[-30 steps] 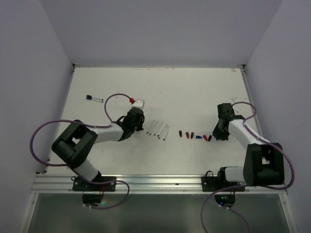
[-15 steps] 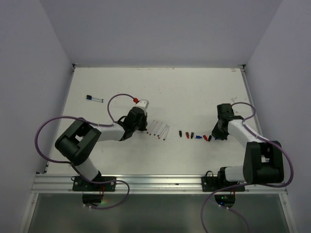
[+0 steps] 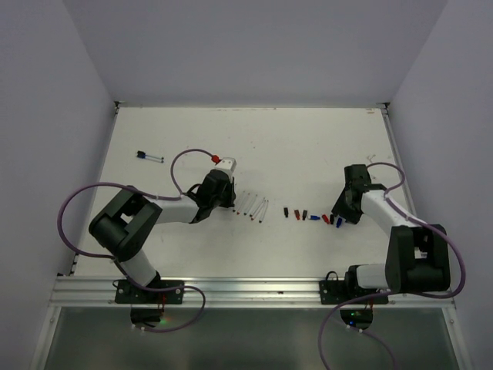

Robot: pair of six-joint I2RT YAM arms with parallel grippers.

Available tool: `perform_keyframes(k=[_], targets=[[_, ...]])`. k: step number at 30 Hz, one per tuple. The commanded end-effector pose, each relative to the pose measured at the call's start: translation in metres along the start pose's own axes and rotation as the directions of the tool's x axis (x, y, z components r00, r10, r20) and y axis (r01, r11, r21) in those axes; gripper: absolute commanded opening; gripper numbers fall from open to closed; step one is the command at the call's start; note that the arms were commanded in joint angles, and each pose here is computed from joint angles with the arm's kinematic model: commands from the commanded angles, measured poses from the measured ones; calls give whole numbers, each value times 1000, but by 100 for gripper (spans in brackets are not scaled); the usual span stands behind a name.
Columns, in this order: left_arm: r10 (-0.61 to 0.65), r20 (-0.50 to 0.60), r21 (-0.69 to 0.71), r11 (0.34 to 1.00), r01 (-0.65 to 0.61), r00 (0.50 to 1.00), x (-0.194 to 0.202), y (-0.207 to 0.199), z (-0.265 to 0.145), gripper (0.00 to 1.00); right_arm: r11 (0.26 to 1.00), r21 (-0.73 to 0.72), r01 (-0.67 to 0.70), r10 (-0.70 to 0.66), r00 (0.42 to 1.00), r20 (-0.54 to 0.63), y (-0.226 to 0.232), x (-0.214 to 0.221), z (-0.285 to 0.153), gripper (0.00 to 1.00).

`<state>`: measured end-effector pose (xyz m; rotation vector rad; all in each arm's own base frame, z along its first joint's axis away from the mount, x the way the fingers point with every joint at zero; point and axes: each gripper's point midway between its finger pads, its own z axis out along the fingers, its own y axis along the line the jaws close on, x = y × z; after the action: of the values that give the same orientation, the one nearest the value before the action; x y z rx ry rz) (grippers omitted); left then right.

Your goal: Open the pen caps

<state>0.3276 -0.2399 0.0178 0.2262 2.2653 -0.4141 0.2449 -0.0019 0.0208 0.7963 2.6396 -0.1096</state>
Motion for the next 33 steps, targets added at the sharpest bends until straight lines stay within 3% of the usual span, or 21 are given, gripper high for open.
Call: perform_keyframes(k=[1, 17, 23, 27, 29, 30, 33], targets=[[-19, -18, -7, 1000, 19, 1000, 1, 1, 3, 18, 999, -33, -16, 17, 1000, 24, 4, -4, -5, 43], [-28, 16, -37, 999, 28, 999, -14, 5, -11, 27, 990, -139, 2, 13, 994, 106, 21, -28, -38, 45], [4, 76, -36, 999, -2, 997, -46, -1, -24, 32, 982, -187, 24, 10, 983, 181, 29, -53, -71, 50], [4, 118, -10, 1000, -3, 993, -66, -9, -37, 40, 975, -218, 35, 20, 969, 245, 33, -70, -97, 70], [0, 134, -26, 1000, 3, 991, -75, -7, -45, 48, 970, -239, 50, 17, 963, 270, 36, -75, -108, 76], [-4, 152, -47, 999, 12, 988, -83, -5, -48, 58, 963, -264, 59, 17, 961, 276, 40, -78, -114, 79], [-45, 170, -93, 994, 61, 984, -101, 2, -57, 62, 940, -332, 79, 16, 962, 273, 54, -80, -123, 81]])
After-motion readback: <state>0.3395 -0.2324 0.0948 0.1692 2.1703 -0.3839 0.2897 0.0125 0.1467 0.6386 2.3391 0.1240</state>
